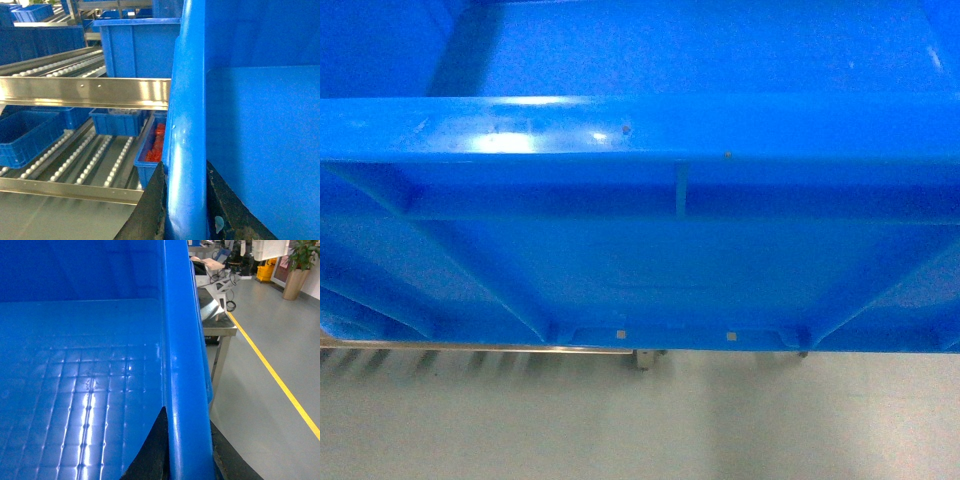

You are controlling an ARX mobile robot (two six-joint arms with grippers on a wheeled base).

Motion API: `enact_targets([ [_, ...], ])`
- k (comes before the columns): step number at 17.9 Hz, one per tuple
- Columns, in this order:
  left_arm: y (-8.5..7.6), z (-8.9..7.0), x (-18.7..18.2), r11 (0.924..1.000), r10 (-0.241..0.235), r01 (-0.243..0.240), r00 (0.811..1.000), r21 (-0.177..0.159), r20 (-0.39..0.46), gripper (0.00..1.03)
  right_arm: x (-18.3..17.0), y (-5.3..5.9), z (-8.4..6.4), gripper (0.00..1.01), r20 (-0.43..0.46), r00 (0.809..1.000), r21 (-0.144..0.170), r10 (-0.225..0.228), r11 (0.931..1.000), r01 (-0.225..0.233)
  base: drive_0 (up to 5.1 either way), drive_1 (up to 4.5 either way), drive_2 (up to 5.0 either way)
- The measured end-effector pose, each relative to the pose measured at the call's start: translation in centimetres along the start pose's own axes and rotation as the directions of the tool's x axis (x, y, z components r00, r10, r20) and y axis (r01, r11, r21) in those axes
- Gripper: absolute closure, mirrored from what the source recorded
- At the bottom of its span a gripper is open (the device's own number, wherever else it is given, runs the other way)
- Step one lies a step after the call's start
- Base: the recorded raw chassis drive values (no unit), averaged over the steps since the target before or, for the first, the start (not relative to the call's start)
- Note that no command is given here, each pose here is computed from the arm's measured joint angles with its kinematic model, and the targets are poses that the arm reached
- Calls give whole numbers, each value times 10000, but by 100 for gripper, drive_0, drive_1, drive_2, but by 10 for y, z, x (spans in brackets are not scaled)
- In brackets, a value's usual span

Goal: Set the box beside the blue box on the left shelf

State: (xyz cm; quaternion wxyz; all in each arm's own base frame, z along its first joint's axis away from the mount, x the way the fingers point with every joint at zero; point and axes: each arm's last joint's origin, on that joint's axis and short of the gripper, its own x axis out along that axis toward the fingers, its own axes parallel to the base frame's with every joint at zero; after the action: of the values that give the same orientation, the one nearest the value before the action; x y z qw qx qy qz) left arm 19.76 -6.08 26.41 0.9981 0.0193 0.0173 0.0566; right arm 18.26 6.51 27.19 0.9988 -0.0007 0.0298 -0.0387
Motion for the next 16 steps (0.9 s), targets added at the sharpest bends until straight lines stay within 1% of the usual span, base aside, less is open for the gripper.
enact_targets([
  [16, 0, 0, 0, 10000, 12, -12, 10000, 4, 7, 90, 0, 0, 0, 93, -3, 10000, -6, 0, 10000, 0, -496, 241, 241],
])
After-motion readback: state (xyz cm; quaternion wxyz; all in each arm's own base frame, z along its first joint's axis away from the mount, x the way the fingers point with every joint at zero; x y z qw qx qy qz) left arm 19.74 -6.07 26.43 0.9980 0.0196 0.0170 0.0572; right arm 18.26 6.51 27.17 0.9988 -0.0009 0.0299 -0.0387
